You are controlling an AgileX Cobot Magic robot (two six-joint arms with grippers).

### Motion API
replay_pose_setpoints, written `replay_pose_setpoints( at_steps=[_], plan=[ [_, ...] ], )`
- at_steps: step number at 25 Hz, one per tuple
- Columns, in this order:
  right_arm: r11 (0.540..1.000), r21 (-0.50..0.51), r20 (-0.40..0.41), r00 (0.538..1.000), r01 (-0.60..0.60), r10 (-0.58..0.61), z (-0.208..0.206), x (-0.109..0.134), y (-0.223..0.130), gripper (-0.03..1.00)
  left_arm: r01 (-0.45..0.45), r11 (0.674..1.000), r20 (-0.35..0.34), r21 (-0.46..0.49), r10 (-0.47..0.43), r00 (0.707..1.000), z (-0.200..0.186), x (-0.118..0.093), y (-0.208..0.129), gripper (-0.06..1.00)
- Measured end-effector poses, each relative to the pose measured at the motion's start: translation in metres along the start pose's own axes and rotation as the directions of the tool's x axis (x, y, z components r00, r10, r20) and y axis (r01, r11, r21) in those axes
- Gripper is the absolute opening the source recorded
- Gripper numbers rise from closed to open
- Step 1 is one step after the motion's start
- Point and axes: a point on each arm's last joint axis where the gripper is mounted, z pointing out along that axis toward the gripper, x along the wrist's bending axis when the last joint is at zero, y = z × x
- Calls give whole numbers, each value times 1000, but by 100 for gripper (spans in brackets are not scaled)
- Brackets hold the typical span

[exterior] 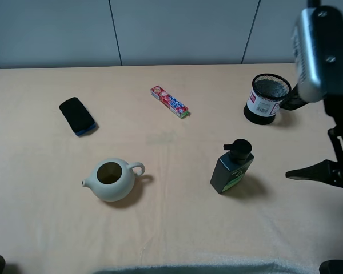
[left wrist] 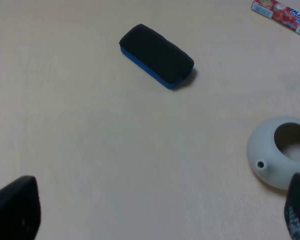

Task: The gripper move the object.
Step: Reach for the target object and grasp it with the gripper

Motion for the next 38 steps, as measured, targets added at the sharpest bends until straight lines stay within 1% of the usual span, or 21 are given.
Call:
replay_pose_setpoints(
  at_steps=[3,7,11,16,19,23,32,38],
  plan=[
    [991,45,-40,991,128,-127,18,4,12,69,0,1000,0,0,0,1000,0,0,0,99],
    [961,87,-95,962,263,-254,39,11,24,69,0,1000,0,0,0,1000,0,0,0,99],
    [936,99,-122,938,337,-325,56,12,32,69,0,1000,0,0,0,1000,0,0,0,99],
    [911,95,-114,914,400,-390,63,0,45,69,0,1000,0,0,0,1000,0,0,0,99],
    [897,97,-116,900,432,-421,68,-7,52,69,0,1000,0,0,0,1000,0,0,0,99],
    [879,117,-142,884,462,-445,78,-16,50,69,0,1000,0,0,0,1000,0,0,0,99],
    [882,87,-207,875,463,-438,95,-34,33,69,0,1000,0,0,0,1000,0,0,0,99],
    [870,92,-276,852,484,-445,113,-34,28,69,0,1000,0,0,0,1000,0,0,0,99]
  ],
)
